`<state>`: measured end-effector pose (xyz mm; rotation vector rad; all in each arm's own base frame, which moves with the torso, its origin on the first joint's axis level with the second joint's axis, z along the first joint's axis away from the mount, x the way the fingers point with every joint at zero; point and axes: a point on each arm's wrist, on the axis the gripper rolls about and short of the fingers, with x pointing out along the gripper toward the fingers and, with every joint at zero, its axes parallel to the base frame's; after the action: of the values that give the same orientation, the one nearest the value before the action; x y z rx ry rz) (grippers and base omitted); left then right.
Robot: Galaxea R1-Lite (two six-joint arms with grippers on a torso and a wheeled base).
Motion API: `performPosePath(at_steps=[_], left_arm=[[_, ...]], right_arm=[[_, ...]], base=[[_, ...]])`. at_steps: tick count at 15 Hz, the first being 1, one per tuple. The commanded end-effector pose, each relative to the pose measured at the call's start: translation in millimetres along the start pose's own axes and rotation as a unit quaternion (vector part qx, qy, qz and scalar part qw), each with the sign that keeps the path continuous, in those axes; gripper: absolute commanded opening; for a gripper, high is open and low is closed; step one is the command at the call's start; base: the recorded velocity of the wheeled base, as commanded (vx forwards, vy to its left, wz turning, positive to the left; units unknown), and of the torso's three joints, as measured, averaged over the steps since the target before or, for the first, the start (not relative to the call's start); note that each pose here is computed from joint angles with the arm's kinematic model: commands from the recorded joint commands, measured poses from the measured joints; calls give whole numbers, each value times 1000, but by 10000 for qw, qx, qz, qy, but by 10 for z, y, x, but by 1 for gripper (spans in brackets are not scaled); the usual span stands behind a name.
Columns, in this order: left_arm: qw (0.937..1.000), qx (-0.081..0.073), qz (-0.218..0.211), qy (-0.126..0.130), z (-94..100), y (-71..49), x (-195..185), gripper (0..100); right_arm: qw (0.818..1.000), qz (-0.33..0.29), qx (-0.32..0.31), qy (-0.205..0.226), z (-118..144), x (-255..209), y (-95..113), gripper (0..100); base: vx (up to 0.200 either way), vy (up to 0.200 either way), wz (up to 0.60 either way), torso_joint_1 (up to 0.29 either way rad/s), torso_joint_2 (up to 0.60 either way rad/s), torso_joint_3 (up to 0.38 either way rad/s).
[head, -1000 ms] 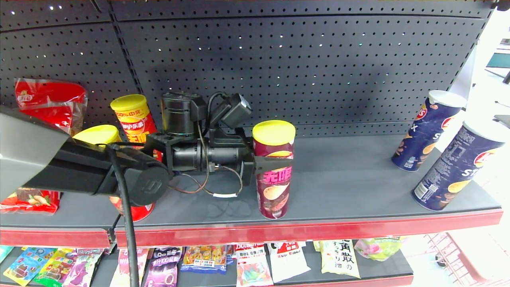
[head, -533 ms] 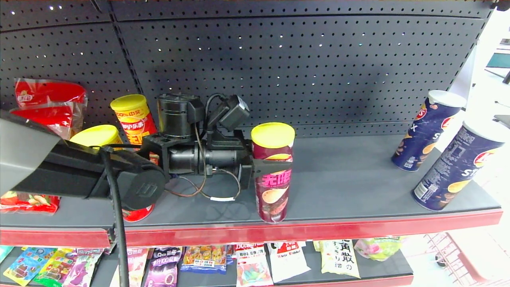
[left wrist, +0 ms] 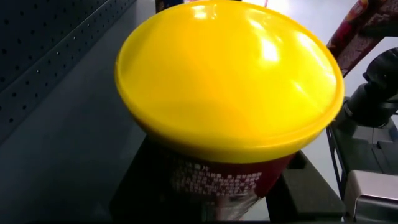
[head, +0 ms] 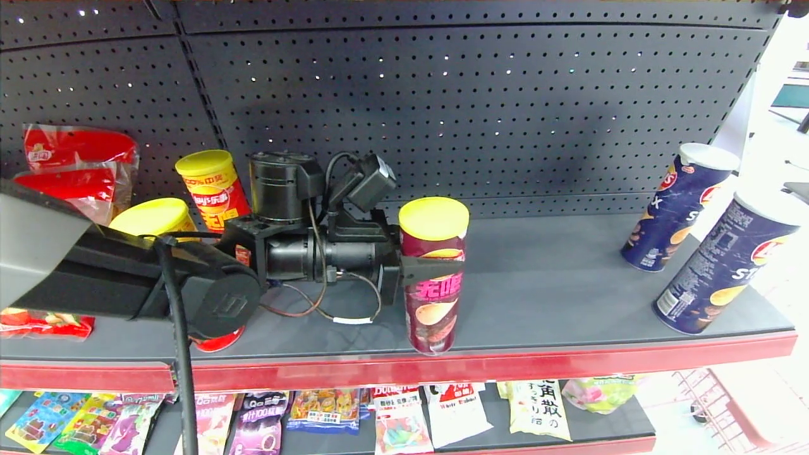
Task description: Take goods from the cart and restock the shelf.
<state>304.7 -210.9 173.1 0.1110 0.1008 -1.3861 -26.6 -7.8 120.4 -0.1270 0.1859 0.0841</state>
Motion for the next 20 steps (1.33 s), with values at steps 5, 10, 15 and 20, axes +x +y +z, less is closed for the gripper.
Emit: performPosePath(at_steps=[5,10,15,20], left_arm=[[9999,72,147,-12,6,14,0,100],[9998,-61,134,104,-18,-206,-235,100],[9985,-236,431,229,-78,-452,-687,100],[9952,-244,910,281,-117,-1025,-1200,100]], right_arm=[[10000,8,-2,-2,0,0,0,0],[10000,7,-1,-9,-1,-2,0,0],[10000,25,-3,12,-8,3,2,0],[9989,338,-84,323,78,87,8,0]], base=[[0,0,0,0,0,0],[0,0,0,0,0,0],[0,0,0,0,0,0],[0,0,0,0,0,0]])
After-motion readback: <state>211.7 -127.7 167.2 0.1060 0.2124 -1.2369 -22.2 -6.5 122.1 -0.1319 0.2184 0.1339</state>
